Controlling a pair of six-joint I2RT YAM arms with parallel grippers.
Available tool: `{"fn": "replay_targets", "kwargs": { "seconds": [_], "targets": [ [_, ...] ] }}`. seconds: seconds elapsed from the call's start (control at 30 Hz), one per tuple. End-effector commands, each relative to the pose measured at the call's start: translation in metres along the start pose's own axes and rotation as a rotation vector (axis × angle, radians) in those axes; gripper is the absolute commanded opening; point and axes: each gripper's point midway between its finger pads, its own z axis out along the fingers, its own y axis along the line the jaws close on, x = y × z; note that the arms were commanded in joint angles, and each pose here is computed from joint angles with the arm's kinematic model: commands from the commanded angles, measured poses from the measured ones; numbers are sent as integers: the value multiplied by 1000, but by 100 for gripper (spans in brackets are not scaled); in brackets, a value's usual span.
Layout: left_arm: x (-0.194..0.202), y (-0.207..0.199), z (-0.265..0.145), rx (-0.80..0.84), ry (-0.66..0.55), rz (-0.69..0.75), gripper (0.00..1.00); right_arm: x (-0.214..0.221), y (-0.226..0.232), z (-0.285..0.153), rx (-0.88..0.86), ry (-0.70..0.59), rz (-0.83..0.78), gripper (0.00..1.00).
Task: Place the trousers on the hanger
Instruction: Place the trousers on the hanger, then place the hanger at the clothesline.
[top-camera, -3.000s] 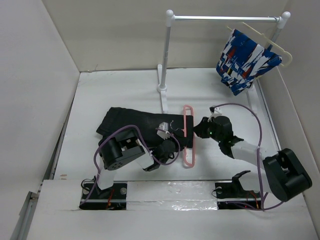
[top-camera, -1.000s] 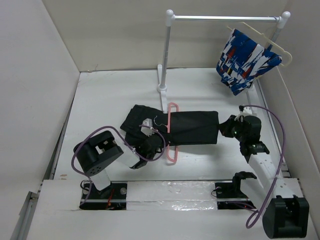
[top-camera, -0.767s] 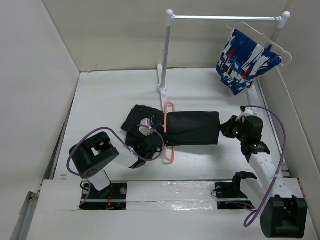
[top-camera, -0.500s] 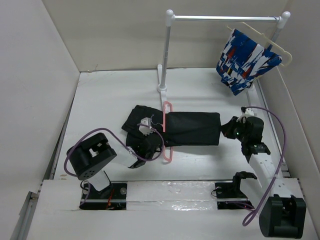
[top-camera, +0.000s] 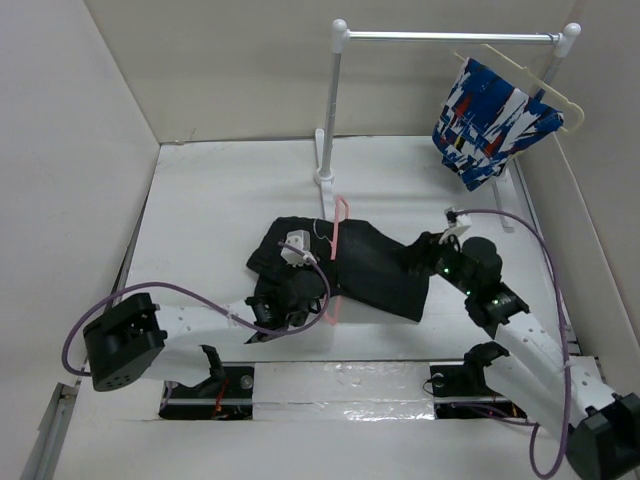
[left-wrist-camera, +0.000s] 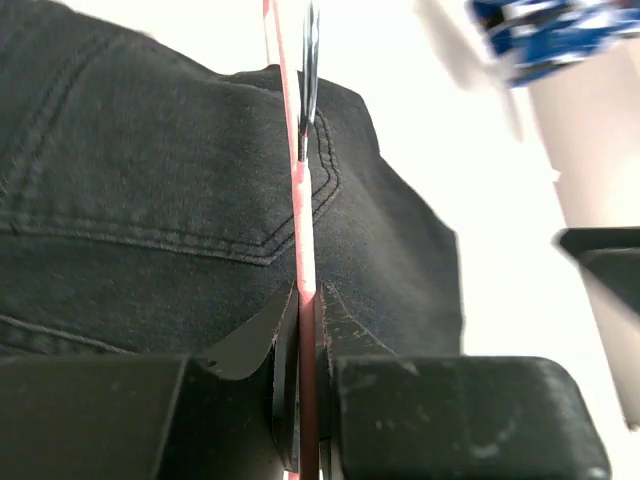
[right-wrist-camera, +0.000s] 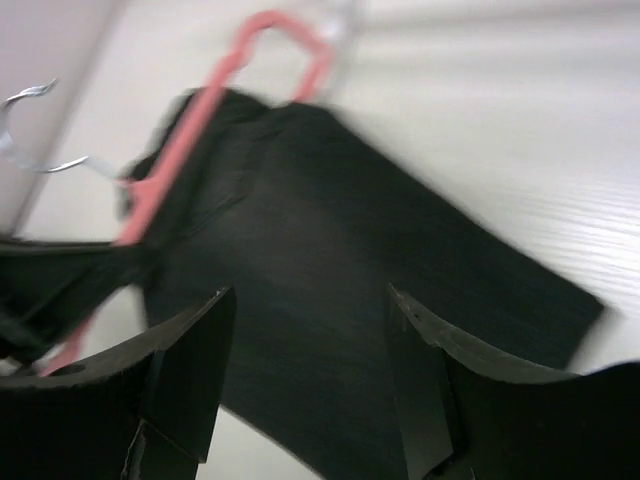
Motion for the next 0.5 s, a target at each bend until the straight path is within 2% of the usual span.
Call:
{"fn": "replay_targets", "kwargs": {
  "seconds": [0.0,0.1,0.2,0.3,0.47],
  "targets": [
    [-52,-48,-15,94,-118,-25,0,-34,78,7,-189,-143,121,63],
    [-54,-52,-27,136,-130,-22,0,-40,119,14,-263,-173,190,57],
    [-52,-46,-31,145,-126,-22,0,-19,136,38,-281,-96,236,57],
    [-51,-46,-36,167,-123,-21,0,-17,161,41,-376,-100,270,57],
    [-54,-51,-42,185,-122,-13,0,-1,166,49,-376,-75,301,53]
  ]
}}
